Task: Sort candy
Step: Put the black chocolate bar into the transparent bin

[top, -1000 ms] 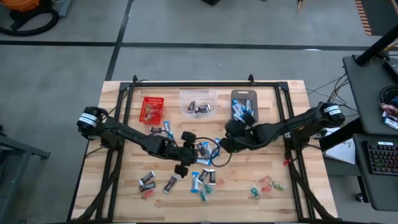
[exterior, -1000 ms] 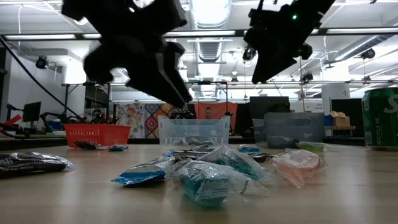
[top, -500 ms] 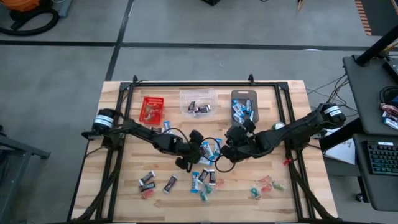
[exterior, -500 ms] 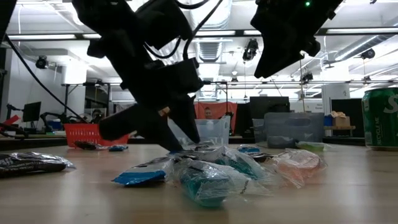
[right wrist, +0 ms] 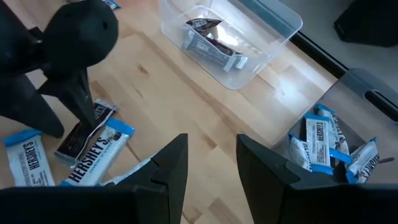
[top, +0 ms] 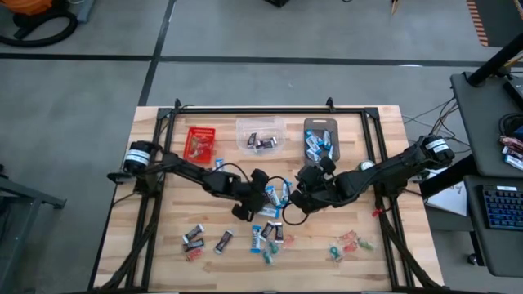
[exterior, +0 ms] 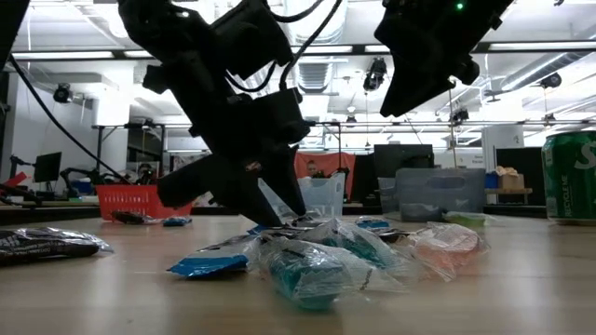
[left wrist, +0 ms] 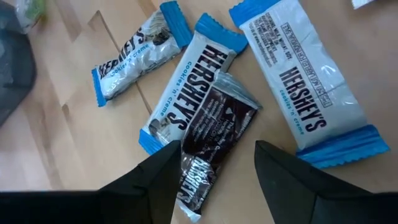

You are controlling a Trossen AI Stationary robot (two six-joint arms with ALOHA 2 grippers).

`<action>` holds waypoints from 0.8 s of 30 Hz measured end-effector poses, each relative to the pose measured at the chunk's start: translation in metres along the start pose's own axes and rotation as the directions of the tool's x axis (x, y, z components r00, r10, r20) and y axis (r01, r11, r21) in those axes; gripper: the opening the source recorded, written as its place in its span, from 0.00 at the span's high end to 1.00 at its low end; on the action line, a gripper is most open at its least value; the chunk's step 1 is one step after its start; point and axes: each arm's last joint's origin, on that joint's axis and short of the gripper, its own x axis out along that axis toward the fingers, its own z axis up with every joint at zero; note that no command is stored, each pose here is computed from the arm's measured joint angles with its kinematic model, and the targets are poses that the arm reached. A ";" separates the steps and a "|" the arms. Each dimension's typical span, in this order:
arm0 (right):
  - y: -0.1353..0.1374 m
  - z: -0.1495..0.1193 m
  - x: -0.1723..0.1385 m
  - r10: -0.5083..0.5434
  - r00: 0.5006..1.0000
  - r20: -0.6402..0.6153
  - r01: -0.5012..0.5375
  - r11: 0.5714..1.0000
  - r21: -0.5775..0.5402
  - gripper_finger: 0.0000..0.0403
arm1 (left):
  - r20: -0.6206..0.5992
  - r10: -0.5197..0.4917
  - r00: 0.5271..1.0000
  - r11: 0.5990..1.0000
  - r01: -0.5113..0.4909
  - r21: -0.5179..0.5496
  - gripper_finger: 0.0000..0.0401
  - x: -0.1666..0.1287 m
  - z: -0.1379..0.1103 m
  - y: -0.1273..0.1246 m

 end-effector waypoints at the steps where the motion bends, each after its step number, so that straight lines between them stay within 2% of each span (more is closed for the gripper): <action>1: 0.000 0.000 0.000 0.000 1.000 0.000 0.000 1.000 0.000 0.69 | 0.004 -0.004 1.000 1.000 0.004 -0.003 0.53 0.000 -0.001 0.001; 5: 0.000 0.000 0.000 0.001 1.000 0.001 -0.001 1.000 0.001 0.69 | 0.014 -0.015 1.000 1.000 0.015 -0.017 0.53 0.002 -0.005 0.008; 9: 0.000 0.000 0.000 0.001 1.000 0.001 -0.001 1.000 0.001 0.69 | 0.056 -0.077 0.995 0.996 0.079 -0.040 0.53 0.004 -0.011 0.015; 12: 0.000 0.000 0.000 0.001 1.000 0.001 -0.001 1.000 0.000 0.69 | 0.063 -0.088 0.994 0.995 0.091 -0.047 0.56 0.005 -0.013 0.017; 17: 0.000 0.000 0.000 0.001 1.000 0.001 -0.001 1.000 -0.001 0.69 | 0.065 -0.099 0.993 0.993 0.102 -0.055 0.65 0.005 -0.015 0.019; 24: 0.000 0.000 0.000 0.003 1.000 0.002 -0.003 1.000 -0.003 0.69 | 0.083 -0.132 0.988 0.989 0.137 -0.062 0.83 0.006 -0.016 0.018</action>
